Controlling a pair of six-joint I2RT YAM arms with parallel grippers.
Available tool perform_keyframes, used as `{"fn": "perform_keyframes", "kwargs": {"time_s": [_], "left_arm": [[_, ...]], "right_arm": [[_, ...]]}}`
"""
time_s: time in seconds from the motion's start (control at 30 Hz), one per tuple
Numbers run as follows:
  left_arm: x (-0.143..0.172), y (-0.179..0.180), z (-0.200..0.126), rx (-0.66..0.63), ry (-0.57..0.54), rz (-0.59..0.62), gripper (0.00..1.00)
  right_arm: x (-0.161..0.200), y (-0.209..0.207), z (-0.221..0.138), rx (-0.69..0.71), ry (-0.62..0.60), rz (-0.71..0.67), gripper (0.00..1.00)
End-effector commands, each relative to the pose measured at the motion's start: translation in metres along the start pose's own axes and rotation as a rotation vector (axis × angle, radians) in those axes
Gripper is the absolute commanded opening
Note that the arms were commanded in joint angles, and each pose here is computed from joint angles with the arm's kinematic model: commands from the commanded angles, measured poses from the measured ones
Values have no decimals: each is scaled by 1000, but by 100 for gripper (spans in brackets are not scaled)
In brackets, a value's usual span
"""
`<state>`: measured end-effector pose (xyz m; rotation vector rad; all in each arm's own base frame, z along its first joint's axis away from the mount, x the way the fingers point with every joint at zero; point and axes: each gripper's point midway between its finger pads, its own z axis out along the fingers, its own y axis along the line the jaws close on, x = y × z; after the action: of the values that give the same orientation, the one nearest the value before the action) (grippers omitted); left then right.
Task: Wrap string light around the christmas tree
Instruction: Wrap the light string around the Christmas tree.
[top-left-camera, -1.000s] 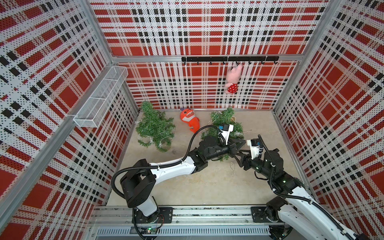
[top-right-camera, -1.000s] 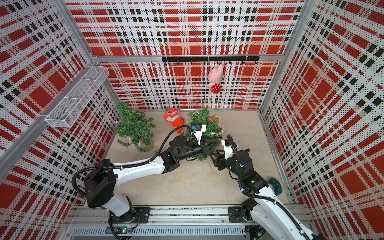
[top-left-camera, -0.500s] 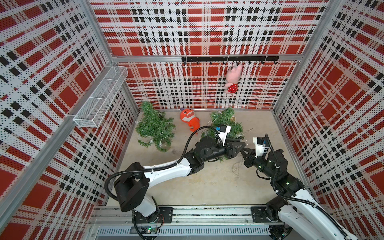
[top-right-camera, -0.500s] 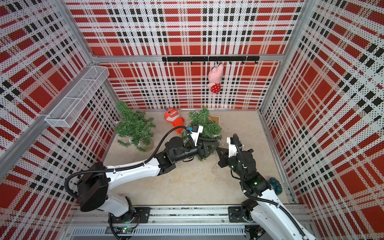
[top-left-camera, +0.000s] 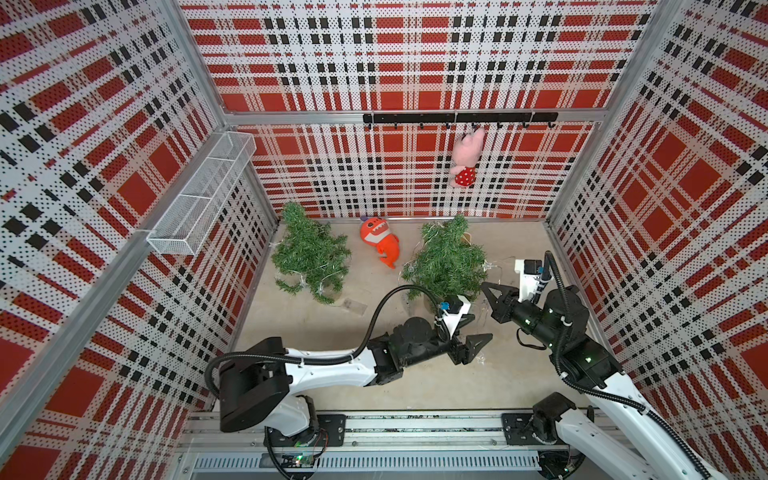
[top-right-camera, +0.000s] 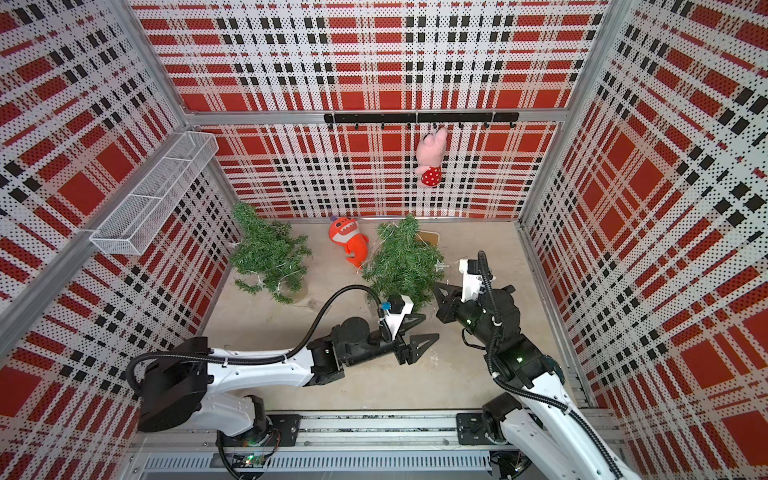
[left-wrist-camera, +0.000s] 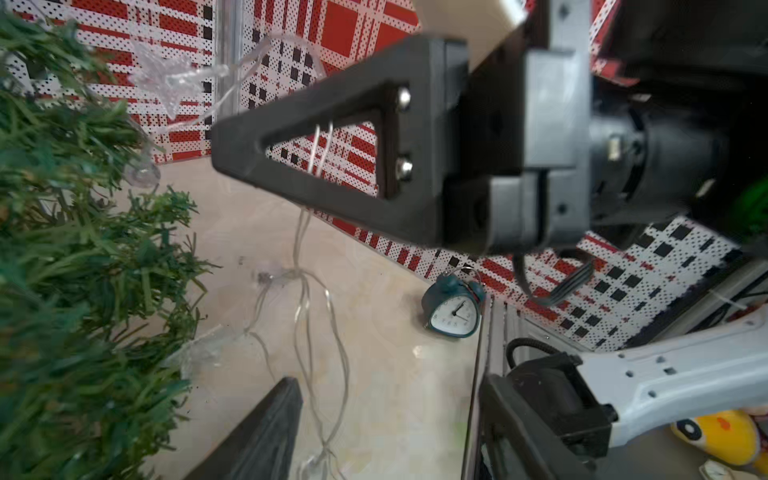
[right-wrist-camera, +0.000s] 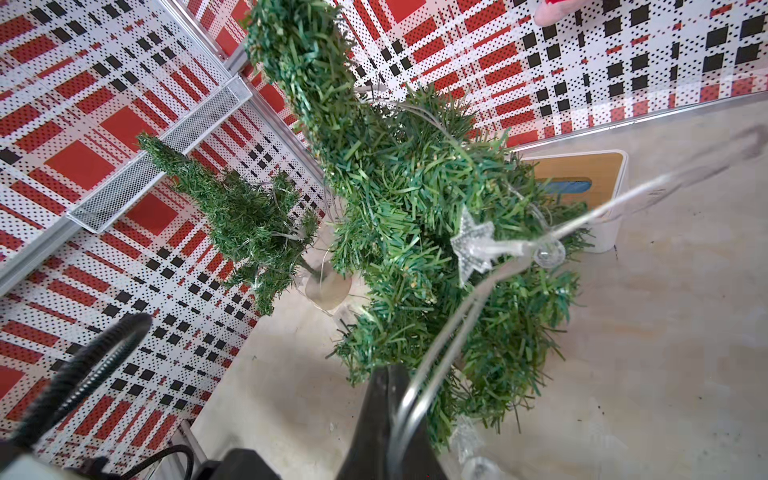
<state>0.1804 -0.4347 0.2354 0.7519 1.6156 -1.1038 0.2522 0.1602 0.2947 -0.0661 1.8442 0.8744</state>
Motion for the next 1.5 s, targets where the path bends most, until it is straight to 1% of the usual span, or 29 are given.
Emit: {"fn": "perform_keyframes", "kwargs": {"time_s": [0.0,0.1,0.13,0.23,0.33,0.4,0.47,0.53,0.6,0.7,0.77,0.83,0.87,0.97,1.03,1.13,1.2,1.27,1.37,1.47], "left_arm": [[-7,10,17,-39,-47,47,67],[-1,6,29,-27,-31,36,63],[1,7,31,-34,-29,30,61],[-1,14,35,-38,-26,-7,42],[-7,12,35,-5,-30,-25,22],[-11,8,33,14,-34,-20,13],[-16,5,33,28,-29,-20,9],[-18,-1,36,68,-7,-17,8],[-23,-8,39,101,2,-13,6],[-29,-28,46,179,3,-7,6],[-25,-34,48,199,16,1,6],[-14,-33,47,218,47,-16,6],[-5,-30,45,228,70,-34,7],[29,-35,33,330,155,-95,11],[46,-39,24,351,192,-102,12],[57,-24,14,292,213,-154,13],[59,-10,10,253,212,-176,12],[53,2,8,214,190,-187,12],[43,2,6,213,165,-183,12],[38,7,5,179,145,-183,16]], "right_arm": [[-6,7,-4,-13,-4,23,0],[-6,9,-5,-25,-6,37,0],[-6,10,-5,-31,-7,38,0],[-5,9,-4,-32,-12,52,0],[-6,6,-3,-23,-25,71,0],[-5,3,0,-22,-43,124,0],[0,-1,5,-30,-50,187,0],[3,-9,7,-21,-76,258,0],[9,-14,13,-43,-104,345,0],[24,-19,21,-65,-88,420,0],[23,-23,20,-38,-91,410,0],[14,-27,13,4,-126,382,0],[9,-29,9,27,-142,367,0],[-3,-33,1,84,-162,320,0],[-5,-35,0,105,-165,304,0],[-4,-38,3,119,-161,306,0],[-5,-34,6,84,-164,317,0],[-5,-31,10,72,-157,321,0],[-3,-31,14,73,-138,317,0],[2,-32,18,75,-110,308,0]]}}
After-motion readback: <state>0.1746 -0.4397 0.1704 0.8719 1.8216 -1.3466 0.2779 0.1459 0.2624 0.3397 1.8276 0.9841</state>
